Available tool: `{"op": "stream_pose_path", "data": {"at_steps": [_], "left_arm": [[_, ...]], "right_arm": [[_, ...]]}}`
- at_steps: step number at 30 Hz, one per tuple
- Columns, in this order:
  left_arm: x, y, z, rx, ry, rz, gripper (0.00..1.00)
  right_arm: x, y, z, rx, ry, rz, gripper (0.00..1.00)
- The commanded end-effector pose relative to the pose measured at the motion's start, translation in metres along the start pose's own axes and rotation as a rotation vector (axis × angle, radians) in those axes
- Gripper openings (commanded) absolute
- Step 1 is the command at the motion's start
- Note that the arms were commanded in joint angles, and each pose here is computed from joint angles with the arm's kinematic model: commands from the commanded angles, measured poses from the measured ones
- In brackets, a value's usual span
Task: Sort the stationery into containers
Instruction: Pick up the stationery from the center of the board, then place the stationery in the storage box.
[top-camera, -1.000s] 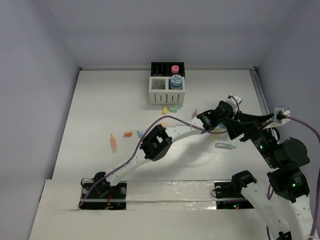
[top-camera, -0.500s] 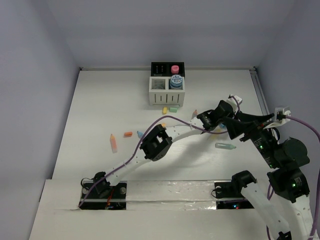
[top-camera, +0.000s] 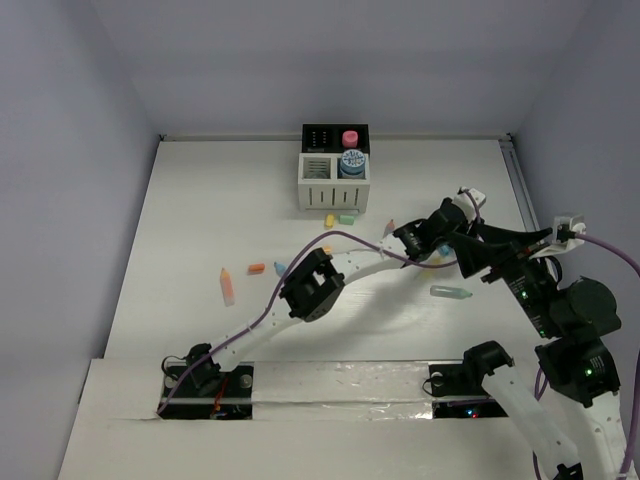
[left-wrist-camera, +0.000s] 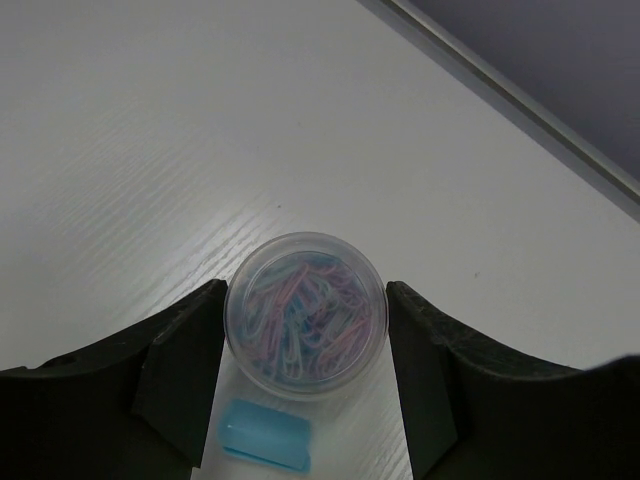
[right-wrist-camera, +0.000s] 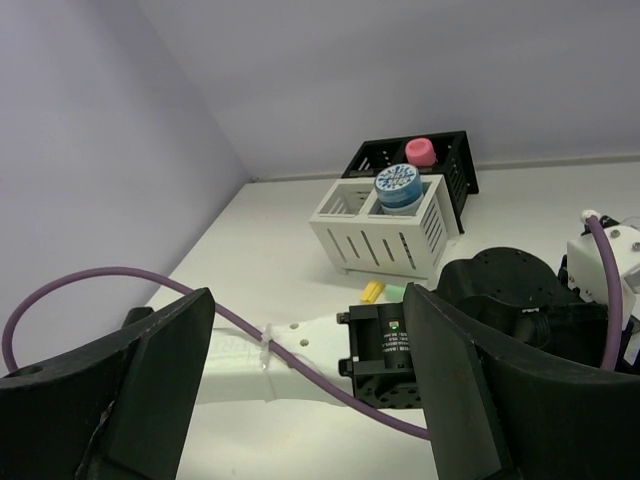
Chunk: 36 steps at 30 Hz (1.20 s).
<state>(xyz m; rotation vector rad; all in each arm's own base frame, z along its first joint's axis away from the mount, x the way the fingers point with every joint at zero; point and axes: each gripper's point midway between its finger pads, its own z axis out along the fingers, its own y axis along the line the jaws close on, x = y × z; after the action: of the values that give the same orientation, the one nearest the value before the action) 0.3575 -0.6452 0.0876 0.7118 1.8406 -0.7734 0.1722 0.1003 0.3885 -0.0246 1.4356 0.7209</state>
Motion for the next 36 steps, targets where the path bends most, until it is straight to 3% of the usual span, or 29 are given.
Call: {"op": "stream_pose_path", "data": {"at_steps": [1,8,13,21,26,30,36], "left_arm": [[-0.141,-0.019,-0.041,0.074,-0.286,-0.053,0.45],[-0.189,0.009,-0.074,0.036,-0.354,-0.065,0.43],[-0.236,0.025,-0.11,-0.005,-0.427,-0.053,0.43],[-0.297,0.115,-0.188,-0.202,-0.504,-0.069,0.43],[-0.294,0.189,-0.248,-0.397,-0.52,-0.089,0.43],[-0.263,0.251,-0.295,-0.54,-0.49,-0.143,0.43],[-0.212,0.307,-0.312,-0.646,-0.414,-0.208,0.42]], "right_arm": [[-0.027,0.014,-0.005,-0.045,-0.087,-0.019,0.82],[-0.051,0.026,-0.013,-0.084,-0.171,-0.014,0.82],[-0.082,0.059,-0.017,-0.213,-0.234,0.019,0.82],[-0.081,0.057,-0.019,-0.204,-0.234,0.03,0.82],[-0.056,0.046,-0.006,-0.175,-0.154,0.049,0.82],[-0.037,0.037,0.002,-0.15,-0.094,0.048,0.82],[-0.019,0.03,0.01,-0.138,-0.044,0.052,0.82]]}}
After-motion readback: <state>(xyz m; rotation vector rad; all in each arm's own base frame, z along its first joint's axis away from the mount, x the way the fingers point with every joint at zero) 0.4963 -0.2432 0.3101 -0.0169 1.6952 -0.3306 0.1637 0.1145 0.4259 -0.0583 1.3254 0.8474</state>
